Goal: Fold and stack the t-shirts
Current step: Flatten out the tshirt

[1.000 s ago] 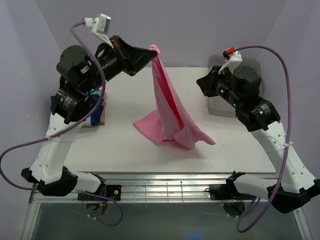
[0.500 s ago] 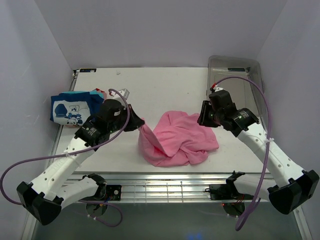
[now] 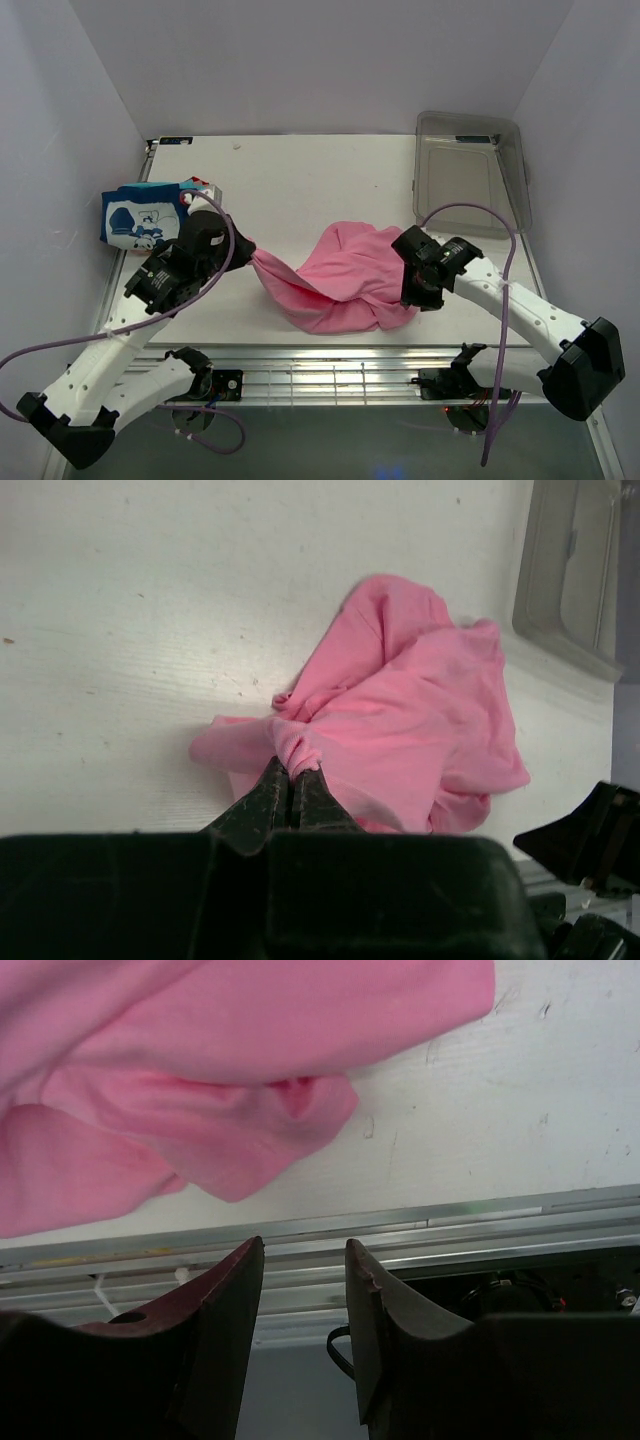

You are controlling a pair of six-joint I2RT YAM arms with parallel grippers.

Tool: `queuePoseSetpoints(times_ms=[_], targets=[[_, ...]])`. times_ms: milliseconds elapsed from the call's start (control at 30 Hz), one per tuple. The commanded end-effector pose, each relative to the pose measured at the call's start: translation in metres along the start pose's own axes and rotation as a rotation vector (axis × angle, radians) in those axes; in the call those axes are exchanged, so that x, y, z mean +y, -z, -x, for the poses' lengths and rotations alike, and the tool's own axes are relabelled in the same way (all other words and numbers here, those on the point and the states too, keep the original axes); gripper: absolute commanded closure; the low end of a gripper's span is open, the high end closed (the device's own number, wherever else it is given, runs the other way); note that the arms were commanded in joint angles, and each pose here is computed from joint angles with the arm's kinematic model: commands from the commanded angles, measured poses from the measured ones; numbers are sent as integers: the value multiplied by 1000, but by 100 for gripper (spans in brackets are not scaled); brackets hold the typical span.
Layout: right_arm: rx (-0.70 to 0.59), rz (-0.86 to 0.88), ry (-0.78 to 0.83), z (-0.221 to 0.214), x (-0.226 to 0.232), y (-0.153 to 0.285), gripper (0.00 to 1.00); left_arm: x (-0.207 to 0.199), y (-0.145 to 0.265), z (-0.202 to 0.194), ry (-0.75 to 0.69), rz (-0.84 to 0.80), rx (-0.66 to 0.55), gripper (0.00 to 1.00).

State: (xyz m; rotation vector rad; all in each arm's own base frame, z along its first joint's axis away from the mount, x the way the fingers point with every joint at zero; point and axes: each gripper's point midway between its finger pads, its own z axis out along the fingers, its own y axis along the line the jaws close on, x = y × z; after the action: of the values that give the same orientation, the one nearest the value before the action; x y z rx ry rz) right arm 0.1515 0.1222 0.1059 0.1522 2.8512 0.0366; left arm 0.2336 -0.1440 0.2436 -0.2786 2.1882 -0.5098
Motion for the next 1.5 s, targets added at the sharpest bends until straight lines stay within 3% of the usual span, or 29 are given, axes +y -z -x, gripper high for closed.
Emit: queuePoseSetpoints(times_ms=[0, 500, 767, 933, 1100, 1467], targets=[[51, -75, -33, -24, -9, -11, 55, 15, 21, 31, 49, 86, -139, 100], [-65, -165, -46, 1, 1, -72, 62, 19, 28, 24, 47, 98, -102, 100], [-151, -254, -34, 22, -7, -78, 65, 21, 36, 24, 44, 93, -103, 100], [-131, -282, -43, 22, -6, -83, 56, 20, 38, 22, 49, 81, -95, 100], [-113, -283, -41, 22, -3, -80, 30, 22, 38, 20, 44, 84, -92, 100], [-184, -131, -12, 37, 27, -98, 37, 22, 35, 13, 49, 83, -62, 100]])
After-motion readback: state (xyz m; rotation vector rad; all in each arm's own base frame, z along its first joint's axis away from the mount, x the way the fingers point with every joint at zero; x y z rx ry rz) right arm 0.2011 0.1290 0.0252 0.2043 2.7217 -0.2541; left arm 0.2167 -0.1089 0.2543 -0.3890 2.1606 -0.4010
